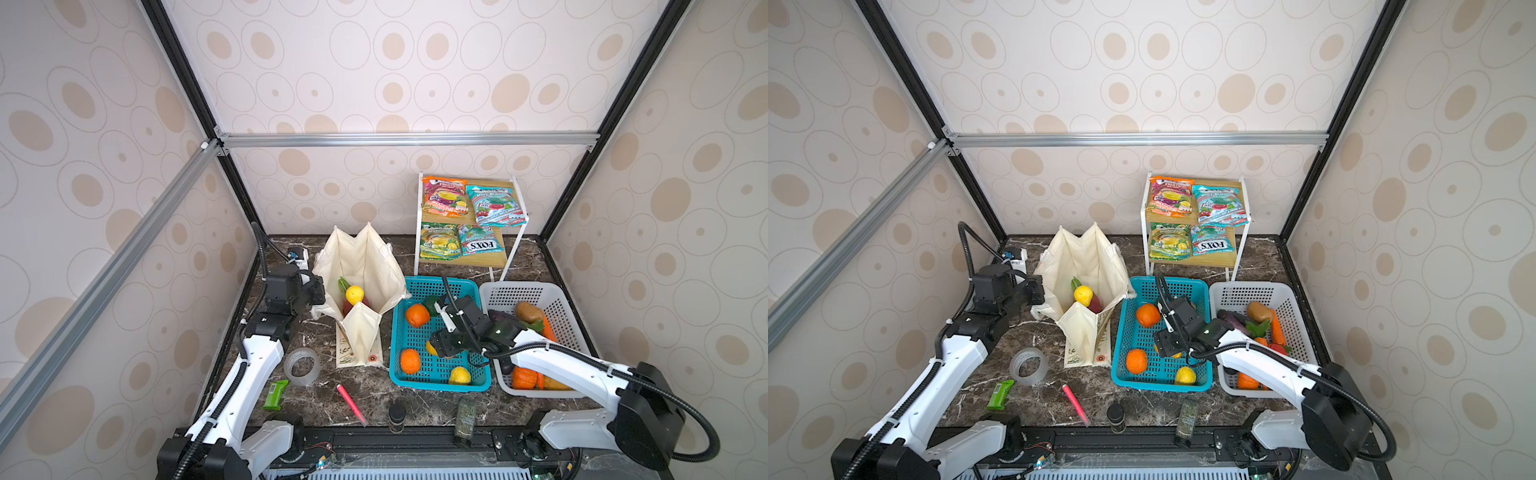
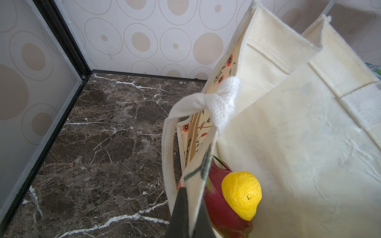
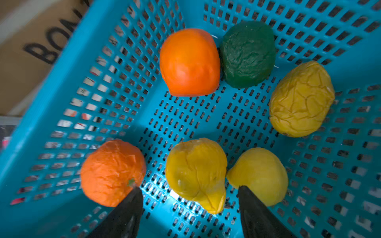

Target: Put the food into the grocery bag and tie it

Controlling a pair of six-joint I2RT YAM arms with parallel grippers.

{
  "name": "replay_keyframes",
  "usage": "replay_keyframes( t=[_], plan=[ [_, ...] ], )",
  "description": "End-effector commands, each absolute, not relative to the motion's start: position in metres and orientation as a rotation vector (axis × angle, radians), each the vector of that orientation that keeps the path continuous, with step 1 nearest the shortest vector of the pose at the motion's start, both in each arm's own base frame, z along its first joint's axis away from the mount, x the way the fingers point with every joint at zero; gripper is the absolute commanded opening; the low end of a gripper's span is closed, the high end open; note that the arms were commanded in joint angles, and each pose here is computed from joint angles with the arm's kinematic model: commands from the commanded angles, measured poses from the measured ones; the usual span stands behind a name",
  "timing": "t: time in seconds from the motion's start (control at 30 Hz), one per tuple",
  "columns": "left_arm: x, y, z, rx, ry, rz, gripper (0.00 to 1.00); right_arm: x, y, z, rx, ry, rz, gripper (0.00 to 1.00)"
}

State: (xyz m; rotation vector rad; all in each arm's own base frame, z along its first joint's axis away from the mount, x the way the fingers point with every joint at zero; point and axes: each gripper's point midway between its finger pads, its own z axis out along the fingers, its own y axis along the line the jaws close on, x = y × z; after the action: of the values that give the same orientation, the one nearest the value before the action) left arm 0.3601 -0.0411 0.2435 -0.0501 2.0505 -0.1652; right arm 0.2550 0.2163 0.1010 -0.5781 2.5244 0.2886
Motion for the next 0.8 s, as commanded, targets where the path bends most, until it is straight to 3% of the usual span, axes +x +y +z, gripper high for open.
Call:
replay_keyframes(
  t=[0.0, 0.2, 0.6, 0.77],
  plan=[
    [0.366, -0.039, 0.258, -0.058, 2.002, -0.159, 0.0, 0.262, 0.219, 0.088, -0.748, 2.517, 0.198, 0.77],
    [0.366, -0.038, 0.259, -0.06, 2.001, -0.154, 0.0, 0.271, 0.225, 0.066, -0.825, 2.549, 0.138, 0.81],
    [0.366, -0.039, 0.26, -0.057, 1.997, -0.162, 0.0, 0.276, 0.23, 0.042, -0.81, 2.575, 0.12, 0.67],
    [0.365, -0.039, 0.262, -0.055, 1.994, -0.166, 0.0, 0.275, 0.232, 0.07, -0.738, 2.529, 0.191, 0.62]
  ],
)
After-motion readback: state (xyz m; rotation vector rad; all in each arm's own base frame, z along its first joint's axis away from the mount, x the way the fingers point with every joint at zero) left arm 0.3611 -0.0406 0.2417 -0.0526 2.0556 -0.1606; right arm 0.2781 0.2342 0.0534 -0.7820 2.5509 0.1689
